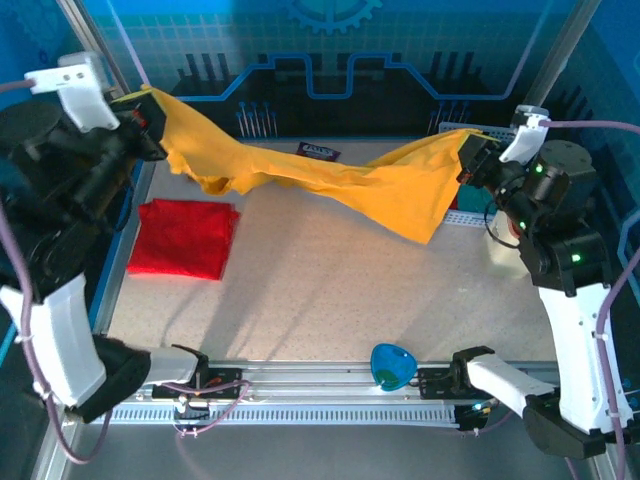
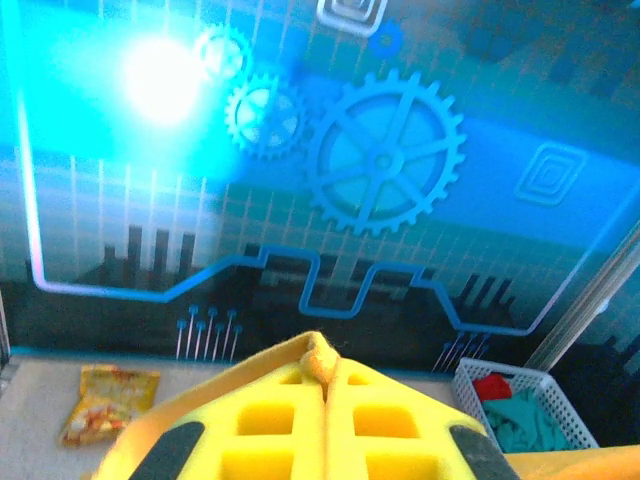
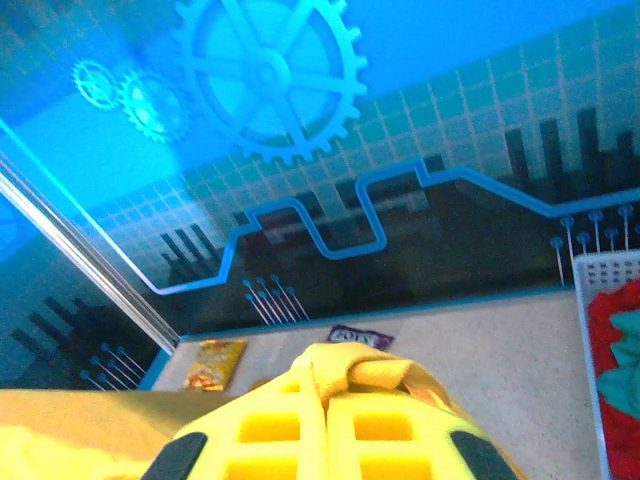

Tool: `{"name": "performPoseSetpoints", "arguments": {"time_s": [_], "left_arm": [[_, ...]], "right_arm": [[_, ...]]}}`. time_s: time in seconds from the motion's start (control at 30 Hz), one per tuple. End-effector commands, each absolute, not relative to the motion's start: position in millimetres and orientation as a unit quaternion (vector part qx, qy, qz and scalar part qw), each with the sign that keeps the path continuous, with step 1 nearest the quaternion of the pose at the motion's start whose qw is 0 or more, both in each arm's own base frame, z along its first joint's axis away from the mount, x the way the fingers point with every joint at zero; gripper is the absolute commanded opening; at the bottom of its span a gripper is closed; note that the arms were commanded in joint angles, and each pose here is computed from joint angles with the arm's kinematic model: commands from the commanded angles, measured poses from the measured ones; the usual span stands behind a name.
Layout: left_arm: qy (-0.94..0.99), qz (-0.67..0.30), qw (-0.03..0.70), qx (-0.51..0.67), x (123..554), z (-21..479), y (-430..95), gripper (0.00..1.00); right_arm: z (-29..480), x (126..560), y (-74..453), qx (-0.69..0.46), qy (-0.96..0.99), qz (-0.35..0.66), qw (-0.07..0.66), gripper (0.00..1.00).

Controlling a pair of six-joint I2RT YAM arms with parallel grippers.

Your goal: Fold and stack the t-shirts

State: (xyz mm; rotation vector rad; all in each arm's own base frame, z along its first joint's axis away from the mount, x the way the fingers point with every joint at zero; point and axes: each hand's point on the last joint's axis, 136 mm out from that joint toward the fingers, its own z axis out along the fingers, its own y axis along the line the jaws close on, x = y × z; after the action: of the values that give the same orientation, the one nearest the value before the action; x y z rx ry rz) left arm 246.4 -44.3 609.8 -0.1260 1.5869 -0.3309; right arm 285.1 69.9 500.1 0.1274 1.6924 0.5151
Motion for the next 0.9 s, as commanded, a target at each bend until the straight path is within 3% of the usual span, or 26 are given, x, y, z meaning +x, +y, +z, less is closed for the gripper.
{"name": "performPoseSetpoints", "arguments": {"time_s": [0.0, 0.23, 0.43, 0.63, 0.87], "left_arm": [[0.625, -0.170, 0.762, -0.009, 208, 661, -46, 0.00], [0.546, -0.207, 0.810, 0.051, 158, 700, -56, 0.00], [0.525, -0.200, 0.825, 0.055, 164, 709, -57, 0.00], [0.575, -0.153, 0.804, 0.005, 230, 695, -51, 0.00], [0.670, -0.097, 0.736, -0.020, 337, 595, -56, 0.00]], "right_arm": [[540, 255, 75, 0.008, 0.696, 0.236, 0.678, 0.00], [562, 219, 66, 0.009, 0.653, 0.247, 0.716, 0.00], [565, 206, 56, 0.013, 0.646, 0.224, 0.730, 0.00], [546, 229, 56, 0.029, 0.665, 0.214, 0.715, 0.00], [444, 301, 68, 0.083, 0.788, 0.199, 0.576, 0.00]]}}
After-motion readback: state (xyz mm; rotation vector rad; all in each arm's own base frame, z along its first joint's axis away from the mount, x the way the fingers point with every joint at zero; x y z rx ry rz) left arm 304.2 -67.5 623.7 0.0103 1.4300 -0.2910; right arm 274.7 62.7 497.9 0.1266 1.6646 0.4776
